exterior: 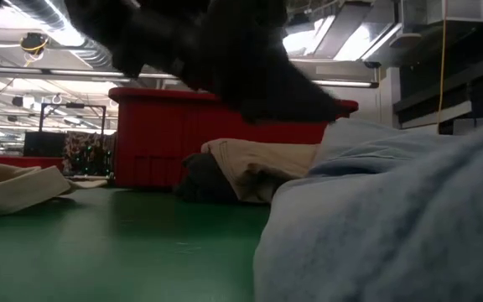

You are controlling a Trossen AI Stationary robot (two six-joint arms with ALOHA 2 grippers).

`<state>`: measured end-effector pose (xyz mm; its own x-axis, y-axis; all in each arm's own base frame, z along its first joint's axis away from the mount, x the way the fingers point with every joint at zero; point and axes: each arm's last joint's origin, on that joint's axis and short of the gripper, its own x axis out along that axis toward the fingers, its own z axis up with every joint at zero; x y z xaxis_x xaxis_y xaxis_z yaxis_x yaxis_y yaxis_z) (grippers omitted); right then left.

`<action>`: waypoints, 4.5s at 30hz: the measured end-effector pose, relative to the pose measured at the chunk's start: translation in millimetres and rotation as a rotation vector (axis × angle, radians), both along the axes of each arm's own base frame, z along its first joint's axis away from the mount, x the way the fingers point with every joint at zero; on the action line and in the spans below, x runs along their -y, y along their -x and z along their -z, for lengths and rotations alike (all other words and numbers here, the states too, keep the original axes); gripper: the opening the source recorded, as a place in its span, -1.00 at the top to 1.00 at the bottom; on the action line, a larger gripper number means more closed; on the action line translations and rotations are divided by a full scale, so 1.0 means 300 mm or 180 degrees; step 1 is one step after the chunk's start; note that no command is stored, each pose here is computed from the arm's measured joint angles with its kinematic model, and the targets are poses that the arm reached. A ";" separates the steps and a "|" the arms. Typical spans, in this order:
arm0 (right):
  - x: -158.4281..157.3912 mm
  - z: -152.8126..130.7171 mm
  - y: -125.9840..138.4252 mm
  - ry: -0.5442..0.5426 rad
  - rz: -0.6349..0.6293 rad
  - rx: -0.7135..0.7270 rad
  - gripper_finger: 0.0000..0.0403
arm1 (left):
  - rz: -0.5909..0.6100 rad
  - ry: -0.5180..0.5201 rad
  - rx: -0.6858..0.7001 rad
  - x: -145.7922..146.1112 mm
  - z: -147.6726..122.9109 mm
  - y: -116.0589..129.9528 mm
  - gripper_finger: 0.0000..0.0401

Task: Fold laundry
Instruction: Fold the blue pants

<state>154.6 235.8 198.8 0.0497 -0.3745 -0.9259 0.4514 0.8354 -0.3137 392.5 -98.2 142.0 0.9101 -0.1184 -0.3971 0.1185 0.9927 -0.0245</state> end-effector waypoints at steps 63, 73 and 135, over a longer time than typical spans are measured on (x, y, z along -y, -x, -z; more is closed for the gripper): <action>0.216 -0.210 0.026 0.0469 -0.0431 0.0363 0.23 | -0.0299 -0.0144 0.1126 -0.290 -0.202 -0.288 0.50; 0.371 -0.071 0.155 0.0385 0.0307 0.0004 0.23 | -0.0599 -0.0433 0.0128 -0.379 -0.087 -0.314 0.50; 0.130 0.146 -0.004 -0.0406 -0.0380 -0.0660 0.23 | 0.0115 -0.0630 -0.1388 -0.103 0.034 -0.148 0.50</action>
<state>155.9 196.7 155.0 -0.1091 -0.2571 -0.9602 0.2844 0.9175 -0.2780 437.1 -67.4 131.9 0.6505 -0.0307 -0.7589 0.1737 0.9787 0.1094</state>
